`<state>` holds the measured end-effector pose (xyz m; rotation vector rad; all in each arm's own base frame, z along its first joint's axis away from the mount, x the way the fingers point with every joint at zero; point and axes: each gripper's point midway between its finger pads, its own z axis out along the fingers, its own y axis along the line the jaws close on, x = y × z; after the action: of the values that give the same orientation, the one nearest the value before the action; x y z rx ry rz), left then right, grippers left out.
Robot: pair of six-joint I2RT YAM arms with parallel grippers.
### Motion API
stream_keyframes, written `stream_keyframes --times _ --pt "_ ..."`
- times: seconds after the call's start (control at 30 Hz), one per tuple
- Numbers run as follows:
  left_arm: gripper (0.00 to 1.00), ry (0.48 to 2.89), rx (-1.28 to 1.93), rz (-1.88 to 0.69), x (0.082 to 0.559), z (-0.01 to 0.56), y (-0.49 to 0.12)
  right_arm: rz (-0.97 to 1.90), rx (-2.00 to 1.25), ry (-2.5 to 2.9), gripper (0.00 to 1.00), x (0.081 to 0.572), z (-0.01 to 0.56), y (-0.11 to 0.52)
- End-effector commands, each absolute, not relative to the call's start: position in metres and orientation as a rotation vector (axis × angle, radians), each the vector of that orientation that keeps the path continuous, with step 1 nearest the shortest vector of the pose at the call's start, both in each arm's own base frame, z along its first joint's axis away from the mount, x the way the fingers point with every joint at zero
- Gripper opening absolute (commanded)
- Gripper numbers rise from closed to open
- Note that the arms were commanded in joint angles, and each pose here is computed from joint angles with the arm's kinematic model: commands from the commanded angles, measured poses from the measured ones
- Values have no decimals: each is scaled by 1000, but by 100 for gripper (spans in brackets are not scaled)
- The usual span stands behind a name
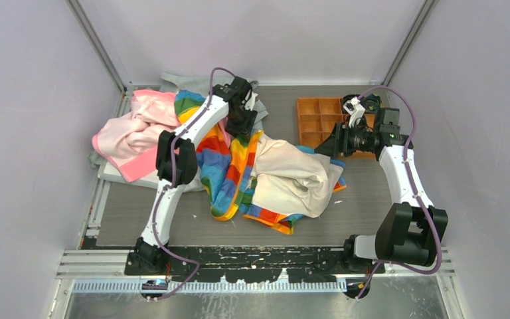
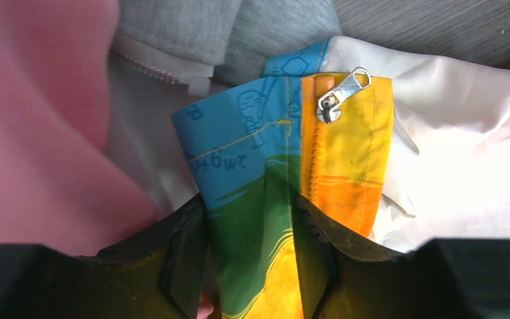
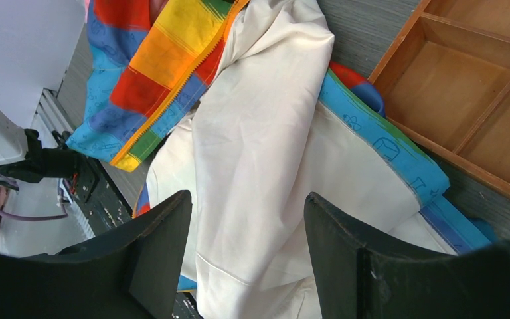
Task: Zip up the jacket
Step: Flatten out the jacket at the center of the board.
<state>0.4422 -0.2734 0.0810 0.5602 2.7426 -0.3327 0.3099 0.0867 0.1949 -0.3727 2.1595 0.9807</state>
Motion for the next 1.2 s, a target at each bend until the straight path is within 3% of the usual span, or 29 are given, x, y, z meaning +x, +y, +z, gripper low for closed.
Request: stream_keyframes --times 0.0,0.13,0.2,0.53,0.9,1.17 --pt "42 2728 549 -417 445 85 -287 938 -423 2112 68 319 210 86" --pt "9 2724 535 -413 448 87 -288 936 -425 2113 68 319 210 85" --pt "0 2692 526 -420 451 100 -289 936 -426 2113 68 318 210 85" --pt "0 2145 640 -556 446 243 -293 929 -438 2111 71 316 211 84" --pt "0 1570 1005 -688 350 335 -286 917 -577 2043 99 309 229 89" --pt "0 1316 1119 -855 283 394 -287 926 -955 1808 100 276 254 122"
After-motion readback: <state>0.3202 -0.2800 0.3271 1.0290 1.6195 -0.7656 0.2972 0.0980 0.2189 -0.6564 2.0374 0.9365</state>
